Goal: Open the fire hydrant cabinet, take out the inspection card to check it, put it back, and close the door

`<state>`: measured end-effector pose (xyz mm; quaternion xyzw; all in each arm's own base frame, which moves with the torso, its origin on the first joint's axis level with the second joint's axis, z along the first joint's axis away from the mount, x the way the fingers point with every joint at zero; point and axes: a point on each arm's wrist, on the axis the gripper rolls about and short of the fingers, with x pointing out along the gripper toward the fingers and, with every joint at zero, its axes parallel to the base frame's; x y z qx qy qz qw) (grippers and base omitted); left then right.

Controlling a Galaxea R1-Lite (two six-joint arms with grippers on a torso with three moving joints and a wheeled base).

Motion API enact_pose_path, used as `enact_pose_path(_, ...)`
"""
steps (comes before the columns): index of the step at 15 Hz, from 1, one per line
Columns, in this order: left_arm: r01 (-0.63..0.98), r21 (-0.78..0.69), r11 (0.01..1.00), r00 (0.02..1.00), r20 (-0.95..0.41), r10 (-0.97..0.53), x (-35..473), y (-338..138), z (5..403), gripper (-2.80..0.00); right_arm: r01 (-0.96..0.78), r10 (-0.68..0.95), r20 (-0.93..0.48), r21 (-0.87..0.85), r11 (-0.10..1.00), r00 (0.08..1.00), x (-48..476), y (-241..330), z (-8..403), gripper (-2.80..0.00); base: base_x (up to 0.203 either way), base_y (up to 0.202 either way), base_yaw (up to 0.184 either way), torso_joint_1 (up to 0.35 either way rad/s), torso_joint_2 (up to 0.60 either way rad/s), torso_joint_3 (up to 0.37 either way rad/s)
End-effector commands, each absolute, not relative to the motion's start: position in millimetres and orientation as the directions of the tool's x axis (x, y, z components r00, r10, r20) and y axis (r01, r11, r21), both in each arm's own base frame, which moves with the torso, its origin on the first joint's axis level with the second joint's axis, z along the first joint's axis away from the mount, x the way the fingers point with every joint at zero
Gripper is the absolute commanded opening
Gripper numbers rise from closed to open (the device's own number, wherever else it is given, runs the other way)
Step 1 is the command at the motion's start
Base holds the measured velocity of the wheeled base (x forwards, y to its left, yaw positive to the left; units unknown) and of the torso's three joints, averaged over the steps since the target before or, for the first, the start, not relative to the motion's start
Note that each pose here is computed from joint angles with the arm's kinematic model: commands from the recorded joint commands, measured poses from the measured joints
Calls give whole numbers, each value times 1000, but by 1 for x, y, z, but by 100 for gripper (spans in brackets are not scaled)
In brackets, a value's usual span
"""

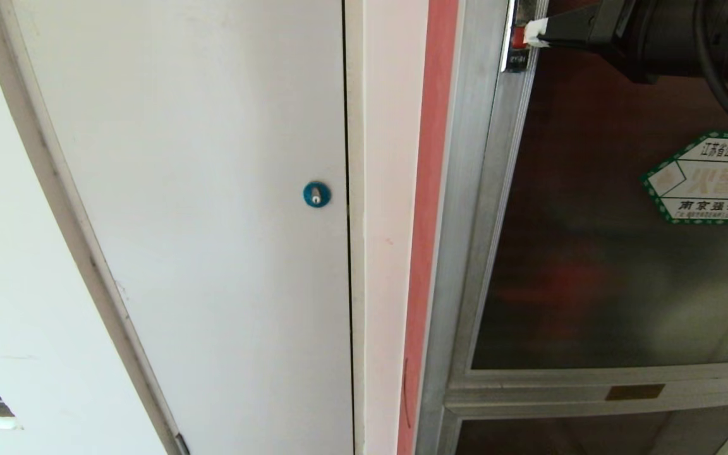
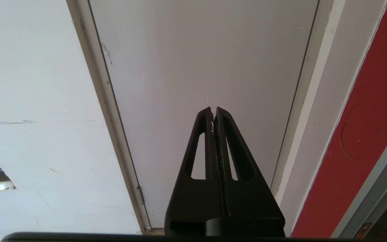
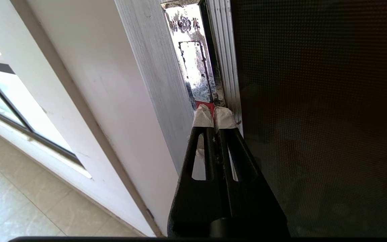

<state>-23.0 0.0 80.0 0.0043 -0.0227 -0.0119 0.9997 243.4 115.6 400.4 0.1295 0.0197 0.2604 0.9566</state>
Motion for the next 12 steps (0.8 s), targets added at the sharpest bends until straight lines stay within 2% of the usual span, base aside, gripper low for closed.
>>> enact_pose_path(1,24,10,1000,999,26,-25,-21,0,75,-280,-492,505,18,261,831,863,247,118,398,-280,0,0,0,0,0,0)
enact_pose_path(12,23,9,1000,999,26,-24,-21,0,75,-280,-493,513,-8,263,829,858,254,123,391,-280,0,0,0,0,0,0)
